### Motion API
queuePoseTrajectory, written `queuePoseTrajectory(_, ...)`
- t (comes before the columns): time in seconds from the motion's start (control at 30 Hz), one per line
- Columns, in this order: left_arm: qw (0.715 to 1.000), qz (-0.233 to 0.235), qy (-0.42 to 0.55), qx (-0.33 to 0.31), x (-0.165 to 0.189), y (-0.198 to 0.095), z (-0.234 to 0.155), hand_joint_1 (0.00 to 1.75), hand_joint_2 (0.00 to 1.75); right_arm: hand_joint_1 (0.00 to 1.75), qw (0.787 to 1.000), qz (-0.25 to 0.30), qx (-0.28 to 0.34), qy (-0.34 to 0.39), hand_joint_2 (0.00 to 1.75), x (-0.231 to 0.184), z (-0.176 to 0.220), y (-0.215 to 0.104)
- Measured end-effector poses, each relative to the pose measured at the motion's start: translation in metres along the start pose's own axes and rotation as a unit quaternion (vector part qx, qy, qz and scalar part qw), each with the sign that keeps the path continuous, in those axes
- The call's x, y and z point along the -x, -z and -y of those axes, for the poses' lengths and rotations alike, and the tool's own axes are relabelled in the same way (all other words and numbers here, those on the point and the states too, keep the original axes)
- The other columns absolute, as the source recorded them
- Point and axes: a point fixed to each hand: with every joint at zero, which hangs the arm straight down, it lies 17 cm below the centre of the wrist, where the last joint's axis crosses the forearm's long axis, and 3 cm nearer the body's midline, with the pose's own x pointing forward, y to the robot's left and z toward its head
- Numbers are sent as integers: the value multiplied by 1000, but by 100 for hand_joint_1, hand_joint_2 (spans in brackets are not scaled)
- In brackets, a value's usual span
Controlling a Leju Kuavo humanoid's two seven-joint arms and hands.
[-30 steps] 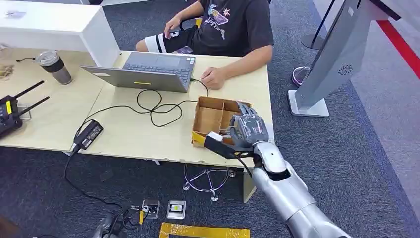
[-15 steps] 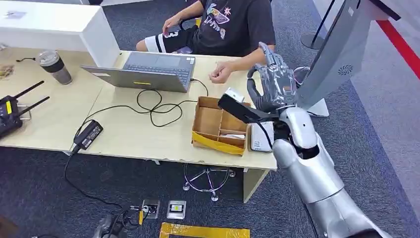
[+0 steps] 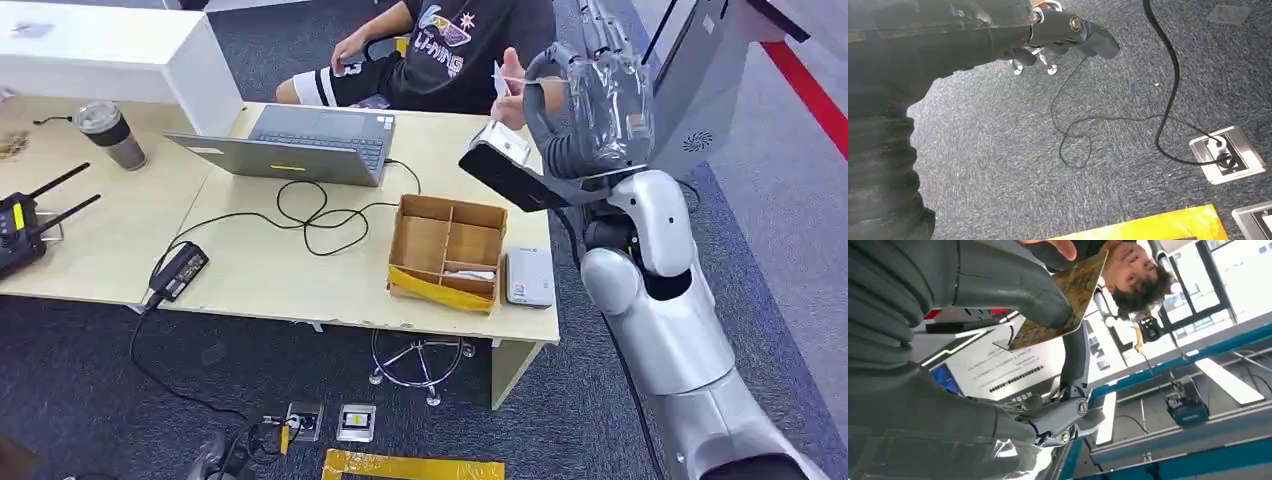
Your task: Pass the card to the sensor for recognition and then transmit it.
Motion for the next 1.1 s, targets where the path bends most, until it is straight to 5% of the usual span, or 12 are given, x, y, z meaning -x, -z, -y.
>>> queuePoseTrajectory(0.2, 1000, 10, 8, -1, -11, 1, -3, 0, 175, 175, 999, 15, 21, -38, 175, 6, 4, 27)
queuePoseTrajectory(0.5, 1000, 21, 8, -2, -26, 0, -4, 0, 175, 175, 990, 32, -106, -85, 175, 0, -78, 26)
queuePoseTrajectory(1.03, 999, 28, 15, 3, -32, -1, -1, 0, 175, 175, 954, -1, -270, -129, 175, 38, -168, -43)
queuePoseTrajectory(1.07, 999, 28, 15, 4, -32, -1, 0, 0, 175, 101, 952, -3, -276, -131, 175, 40, -171, -47)
queuePoseTrajectory(1.1, 999, 29, 16, 4, -32, -1, 0, 0, 175, 0, 950, -4, -282, -133, 175, 43, -174, -50)
